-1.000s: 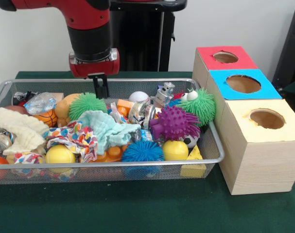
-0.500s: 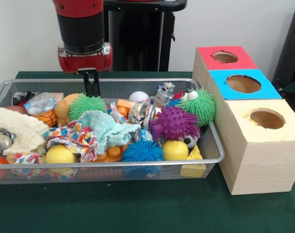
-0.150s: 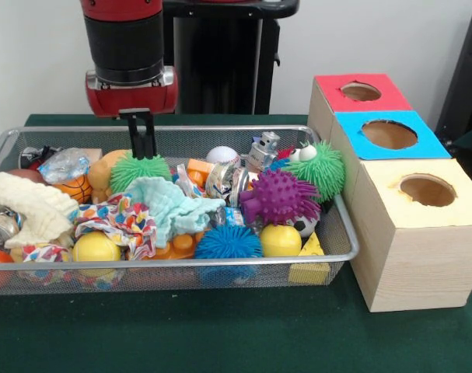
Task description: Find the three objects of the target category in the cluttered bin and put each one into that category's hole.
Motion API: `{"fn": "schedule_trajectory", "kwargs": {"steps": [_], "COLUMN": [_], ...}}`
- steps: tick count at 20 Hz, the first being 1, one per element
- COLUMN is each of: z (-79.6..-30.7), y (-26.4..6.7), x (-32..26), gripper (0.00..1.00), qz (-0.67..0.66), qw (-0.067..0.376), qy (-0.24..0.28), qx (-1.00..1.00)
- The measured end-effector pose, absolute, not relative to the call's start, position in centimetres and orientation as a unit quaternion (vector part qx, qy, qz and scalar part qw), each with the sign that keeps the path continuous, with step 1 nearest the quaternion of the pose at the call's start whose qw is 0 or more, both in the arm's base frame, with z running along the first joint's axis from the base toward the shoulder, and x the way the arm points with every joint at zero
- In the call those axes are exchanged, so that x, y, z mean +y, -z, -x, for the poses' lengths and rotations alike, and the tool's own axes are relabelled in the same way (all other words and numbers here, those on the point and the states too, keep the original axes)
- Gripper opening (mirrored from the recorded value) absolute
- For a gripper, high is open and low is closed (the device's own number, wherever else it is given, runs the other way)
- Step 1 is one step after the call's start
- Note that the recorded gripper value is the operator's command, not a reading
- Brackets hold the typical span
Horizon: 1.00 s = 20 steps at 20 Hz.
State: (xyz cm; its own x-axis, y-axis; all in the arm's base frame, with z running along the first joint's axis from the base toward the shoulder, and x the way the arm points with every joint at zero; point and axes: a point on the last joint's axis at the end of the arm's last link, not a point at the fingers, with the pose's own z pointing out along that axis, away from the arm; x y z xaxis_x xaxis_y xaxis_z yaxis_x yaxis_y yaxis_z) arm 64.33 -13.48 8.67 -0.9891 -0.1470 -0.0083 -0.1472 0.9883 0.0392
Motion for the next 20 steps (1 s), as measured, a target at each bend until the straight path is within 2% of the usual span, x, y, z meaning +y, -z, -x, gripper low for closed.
{"fn": "schedule_trajectory", "kwargs": {"steps": [5,13,20], "z": [-64.9,-63.9,-62.0], "y": [-8.3,-6.1,-4.6], "x": [-13.5,-15.4,-19.5], "gripper": [0.00,0.00,0.00], "qz": [0.095,0.113,0.082], "qw": [0.007,-0.001,-0.008], "qy": [-0.025,-0.032,-0.042], "qx": [0.995,0.993,0.996]}}
